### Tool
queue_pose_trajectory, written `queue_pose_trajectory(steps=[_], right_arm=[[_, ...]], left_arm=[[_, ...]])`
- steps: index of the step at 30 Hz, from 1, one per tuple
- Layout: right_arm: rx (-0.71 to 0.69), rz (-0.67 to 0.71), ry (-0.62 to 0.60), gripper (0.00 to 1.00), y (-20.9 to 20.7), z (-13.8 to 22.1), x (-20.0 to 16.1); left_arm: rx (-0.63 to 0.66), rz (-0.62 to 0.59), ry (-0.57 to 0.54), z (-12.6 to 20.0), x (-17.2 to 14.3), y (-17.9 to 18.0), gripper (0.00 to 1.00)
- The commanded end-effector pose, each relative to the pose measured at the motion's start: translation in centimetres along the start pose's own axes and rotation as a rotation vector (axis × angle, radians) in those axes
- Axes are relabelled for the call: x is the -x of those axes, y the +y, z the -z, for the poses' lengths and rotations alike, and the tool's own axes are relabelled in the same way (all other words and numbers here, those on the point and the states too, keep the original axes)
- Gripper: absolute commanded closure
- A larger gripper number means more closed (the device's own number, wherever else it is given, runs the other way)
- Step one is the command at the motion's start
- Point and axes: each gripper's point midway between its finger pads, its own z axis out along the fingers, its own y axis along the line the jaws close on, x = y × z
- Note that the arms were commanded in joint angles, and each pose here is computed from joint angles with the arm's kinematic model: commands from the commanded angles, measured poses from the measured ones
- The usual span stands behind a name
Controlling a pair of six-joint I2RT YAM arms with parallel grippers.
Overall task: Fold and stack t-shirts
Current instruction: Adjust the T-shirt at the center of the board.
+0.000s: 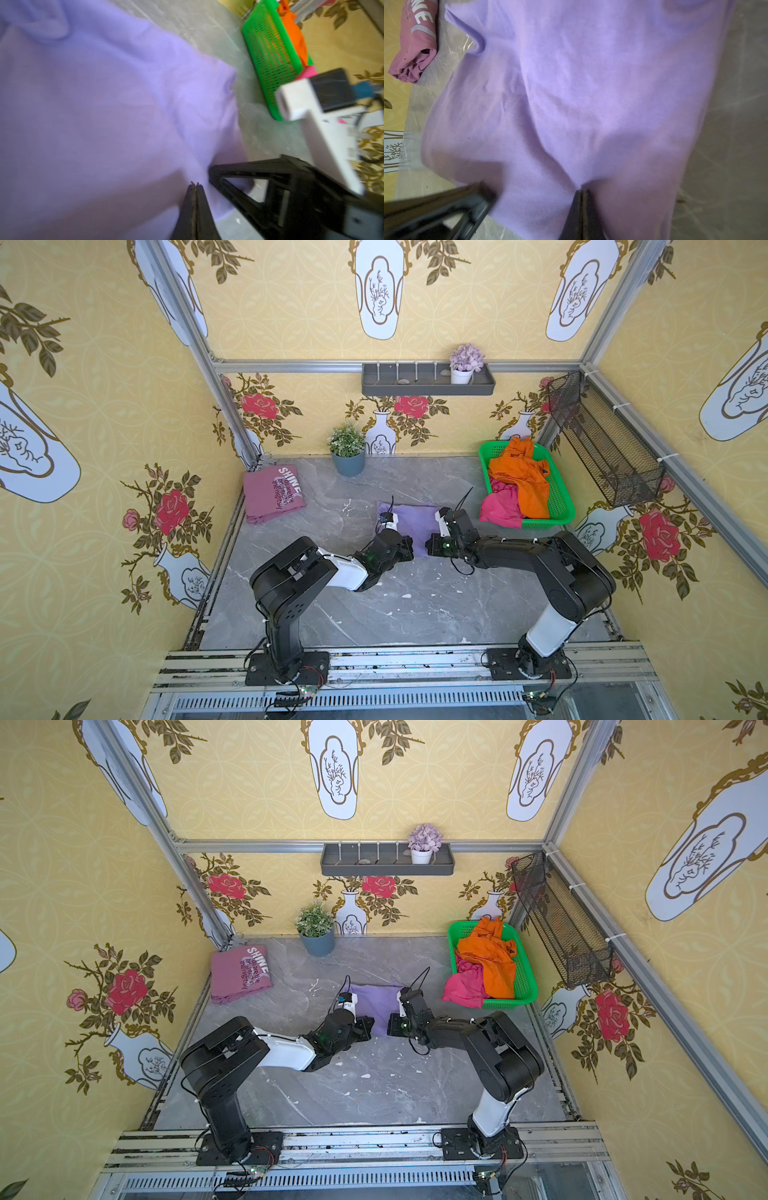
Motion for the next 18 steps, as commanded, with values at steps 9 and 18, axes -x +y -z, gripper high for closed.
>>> queue_pose_trajectory(steps=[9, 18], right_arm=[[0.004, 0.124, -0.062, 0.74, 7.7, 8.0, 0.0], [0.007, 0.001, 0.16, 1.0, 7.2, 5.5, -11.9]], left_arm=[[0.051, -0.06, -0.147, 1.2, 9.7, 0.4, 0.74], [-0.036, -0.206, -0.133, -8.1, 16.4, -1.6, 1.0]])
